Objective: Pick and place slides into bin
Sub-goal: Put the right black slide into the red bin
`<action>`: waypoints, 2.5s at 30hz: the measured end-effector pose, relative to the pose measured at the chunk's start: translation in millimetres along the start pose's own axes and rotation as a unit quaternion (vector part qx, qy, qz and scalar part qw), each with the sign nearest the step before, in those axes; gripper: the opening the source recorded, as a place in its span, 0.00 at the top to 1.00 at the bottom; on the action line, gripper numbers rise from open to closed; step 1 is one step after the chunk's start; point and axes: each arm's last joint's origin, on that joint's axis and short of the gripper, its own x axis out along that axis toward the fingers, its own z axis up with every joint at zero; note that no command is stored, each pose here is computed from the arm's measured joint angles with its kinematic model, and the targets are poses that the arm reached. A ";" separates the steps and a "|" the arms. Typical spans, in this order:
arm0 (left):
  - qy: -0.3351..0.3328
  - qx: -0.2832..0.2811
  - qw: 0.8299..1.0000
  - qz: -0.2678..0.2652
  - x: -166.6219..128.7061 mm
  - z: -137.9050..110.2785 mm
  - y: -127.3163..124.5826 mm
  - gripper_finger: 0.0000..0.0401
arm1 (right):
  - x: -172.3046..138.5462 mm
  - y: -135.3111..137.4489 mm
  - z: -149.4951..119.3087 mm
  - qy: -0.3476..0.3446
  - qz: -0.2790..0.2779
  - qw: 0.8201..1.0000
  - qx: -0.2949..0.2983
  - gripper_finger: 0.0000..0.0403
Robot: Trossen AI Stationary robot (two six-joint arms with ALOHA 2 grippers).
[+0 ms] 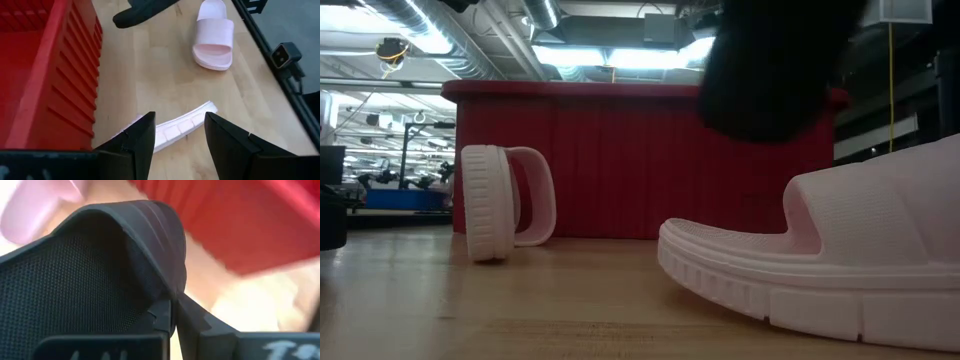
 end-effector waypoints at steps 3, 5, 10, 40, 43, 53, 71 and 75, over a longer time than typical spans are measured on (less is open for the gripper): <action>-0.006 0.000 1.000 0.003 0.0 1.1 0.0 0.59 | -11.4 1.5 12.1 -0.045 0.022 0.999 -0.011 0.96; -0.012 0.011 1.000 0.011 0.0 2.2 0.4 0.59 | -17.6 2.8 20.5 -0.072 0.036 0.997 -0.015 0.96; -0.046 0.047 0.996 0.052 -0.6 8.4 1.9 0.60 | -32.9 3.2 41.2 -0.125 0.061 0.990 -0.034 0.96; -0.170 0.010 0.966 0.193 -38.3 22.9 58.8 0.99 | 2.0 -79.6 178.2 -0.196 -0.162 0.957 -0.138 0.96; -0.168 0.016 0.961 0.218 -42.5 21.5 66.6 1.00 | -0.1 -100.9 189.1 -0.191 -0.182 0.954 -0.142 0.96; -0.187 -0.018 0.943 0.276 -47.8 24.2 90.0 1.00 | -12.8 -149.2 204.3 -0.172 -0.212 0.945 -0.183 0.96; -0.162 0.051 0.945 0.280 -36.4 26.5 122.6 1.00 | 22.5 -179.8 223.9 -0.114 -0.213 0.953 -0.183 0.96; -0.146 0.054 0.951 0.266 -35.7 21.9 127.0 0.99 | 39.1 -183.1 226.0 -0.099 -0.219 0.953 -0.184 0.96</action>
